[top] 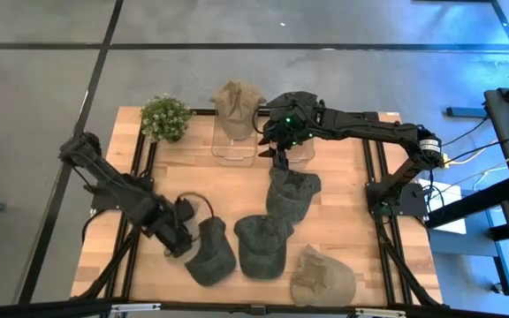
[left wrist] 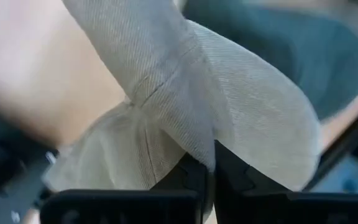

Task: Pick & Place hat
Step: Put the brown cap into the left transparent bin

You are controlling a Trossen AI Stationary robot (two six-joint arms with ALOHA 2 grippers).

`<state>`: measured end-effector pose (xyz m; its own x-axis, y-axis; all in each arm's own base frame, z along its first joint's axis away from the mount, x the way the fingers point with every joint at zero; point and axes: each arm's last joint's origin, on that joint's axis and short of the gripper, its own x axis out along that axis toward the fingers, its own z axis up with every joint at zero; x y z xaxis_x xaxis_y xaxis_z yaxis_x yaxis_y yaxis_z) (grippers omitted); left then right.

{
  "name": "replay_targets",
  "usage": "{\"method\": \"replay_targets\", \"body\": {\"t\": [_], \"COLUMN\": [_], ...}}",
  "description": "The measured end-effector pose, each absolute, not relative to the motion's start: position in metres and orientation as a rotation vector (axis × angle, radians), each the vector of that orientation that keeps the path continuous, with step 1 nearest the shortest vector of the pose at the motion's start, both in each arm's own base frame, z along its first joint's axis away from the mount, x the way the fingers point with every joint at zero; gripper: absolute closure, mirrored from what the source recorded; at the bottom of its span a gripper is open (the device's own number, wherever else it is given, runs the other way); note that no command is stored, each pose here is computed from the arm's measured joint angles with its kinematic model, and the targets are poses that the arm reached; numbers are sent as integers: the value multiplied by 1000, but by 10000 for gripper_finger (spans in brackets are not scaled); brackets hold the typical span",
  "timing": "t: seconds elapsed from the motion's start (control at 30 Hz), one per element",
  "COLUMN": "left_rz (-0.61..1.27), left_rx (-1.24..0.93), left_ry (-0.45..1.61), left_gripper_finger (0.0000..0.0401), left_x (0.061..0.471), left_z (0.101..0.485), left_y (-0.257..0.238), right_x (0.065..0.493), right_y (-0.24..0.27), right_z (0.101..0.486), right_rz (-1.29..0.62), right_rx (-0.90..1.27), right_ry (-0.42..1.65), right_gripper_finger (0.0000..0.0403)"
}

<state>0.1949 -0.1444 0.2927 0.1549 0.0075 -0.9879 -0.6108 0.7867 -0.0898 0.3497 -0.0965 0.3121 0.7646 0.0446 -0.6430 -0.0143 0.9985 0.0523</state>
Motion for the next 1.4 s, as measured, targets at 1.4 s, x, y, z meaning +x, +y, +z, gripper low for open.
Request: {"method": "replay_targets", "body": {"t": [1.4], "left_rz": [963], "left_rx": [182], "left_ry": [1383], "left_gripper_finger": [398], "left_x": [383], "left_z": [289], "left_y": [136], "right_x": [209], "right_y": [-76], "right_z": [405], "right_rz": [-311], "right_rx": [7], "right_ry": [647], "right_gripper_finger": [210]}}
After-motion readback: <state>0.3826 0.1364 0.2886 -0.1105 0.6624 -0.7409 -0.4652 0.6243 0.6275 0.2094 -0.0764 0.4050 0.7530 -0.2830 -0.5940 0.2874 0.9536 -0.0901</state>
